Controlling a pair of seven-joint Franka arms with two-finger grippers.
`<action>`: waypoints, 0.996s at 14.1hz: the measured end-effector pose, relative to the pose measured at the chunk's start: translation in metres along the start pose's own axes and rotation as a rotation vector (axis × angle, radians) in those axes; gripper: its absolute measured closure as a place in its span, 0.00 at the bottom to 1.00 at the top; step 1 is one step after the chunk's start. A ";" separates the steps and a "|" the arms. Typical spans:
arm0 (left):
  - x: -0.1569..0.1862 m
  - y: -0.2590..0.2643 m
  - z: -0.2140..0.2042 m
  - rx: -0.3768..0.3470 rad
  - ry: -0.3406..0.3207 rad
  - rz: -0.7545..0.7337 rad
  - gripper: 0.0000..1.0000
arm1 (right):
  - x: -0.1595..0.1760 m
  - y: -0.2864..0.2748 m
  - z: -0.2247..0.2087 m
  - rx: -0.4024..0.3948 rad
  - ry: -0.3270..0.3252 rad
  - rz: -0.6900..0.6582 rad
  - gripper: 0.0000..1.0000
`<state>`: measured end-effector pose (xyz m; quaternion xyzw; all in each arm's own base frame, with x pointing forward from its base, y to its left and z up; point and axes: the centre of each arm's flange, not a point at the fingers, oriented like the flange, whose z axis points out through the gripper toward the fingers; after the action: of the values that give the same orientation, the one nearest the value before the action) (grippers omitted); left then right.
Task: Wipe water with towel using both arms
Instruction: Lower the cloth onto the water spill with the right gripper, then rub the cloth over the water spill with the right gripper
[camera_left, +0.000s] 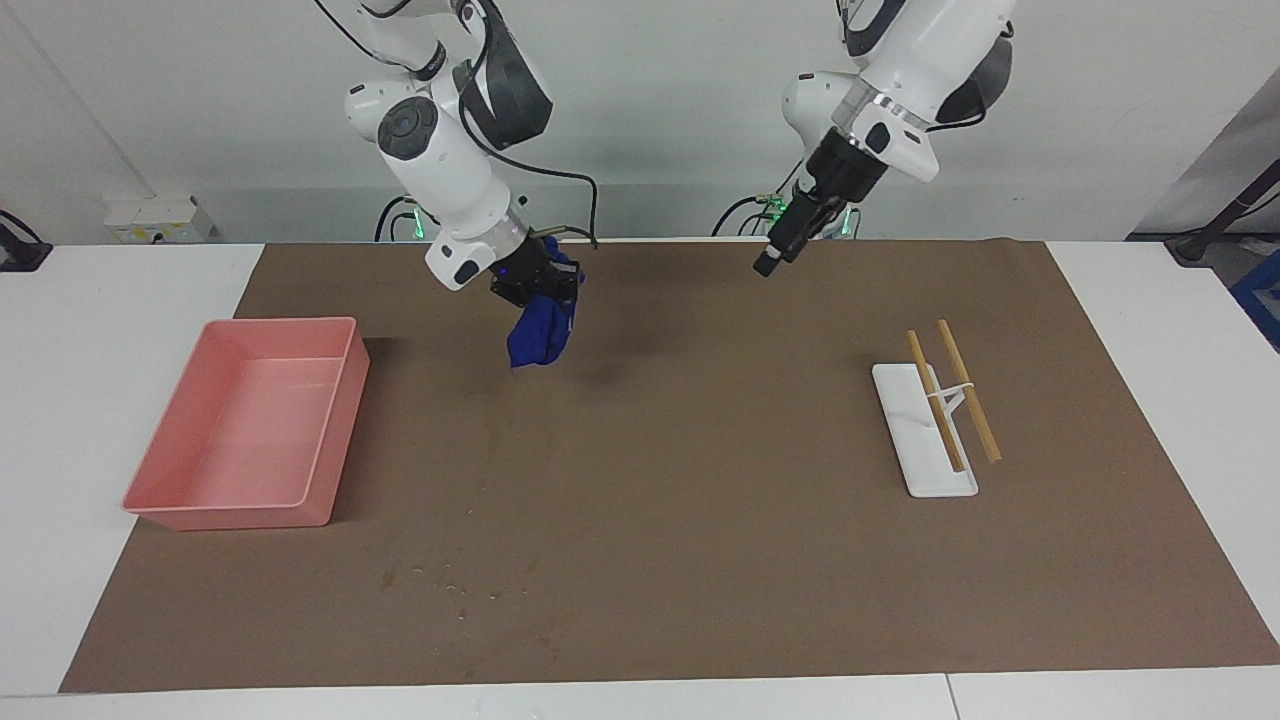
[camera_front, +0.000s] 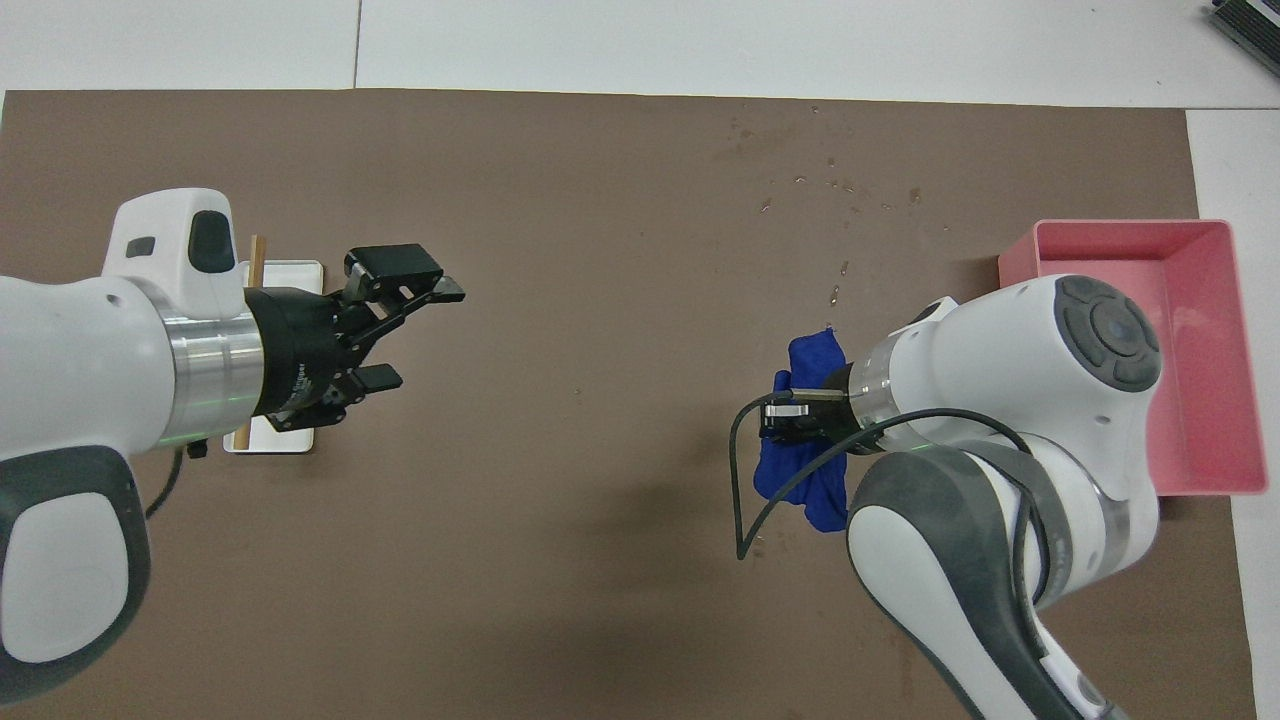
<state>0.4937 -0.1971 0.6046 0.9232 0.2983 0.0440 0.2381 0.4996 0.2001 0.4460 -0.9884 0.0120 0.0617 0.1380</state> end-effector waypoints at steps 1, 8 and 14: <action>0.011 -0.009 0.000 0.044 0.024 0.090 0.00 | 0.001 0.012 0.016 -0.024 -0.024 -0.045 0.87; 0.083 -0.070 -0.023 0.402 -0.007 0.681 0.00 | -0.007 0.088 0.131 -0.083 0.023 -0.171 0.87; 0.141 -0.072 -0.014 0.463 -0.184 0.766 0.00 | 0.014 0.131 0.127 -0.094 0.097 -0.259 0.87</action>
<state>0.5682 -0.0596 0.5750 0.9960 -0.0849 -0.0212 0.0178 0.4929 0.1088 0.2880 -0.9889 -0.1119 -0.0039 0.0978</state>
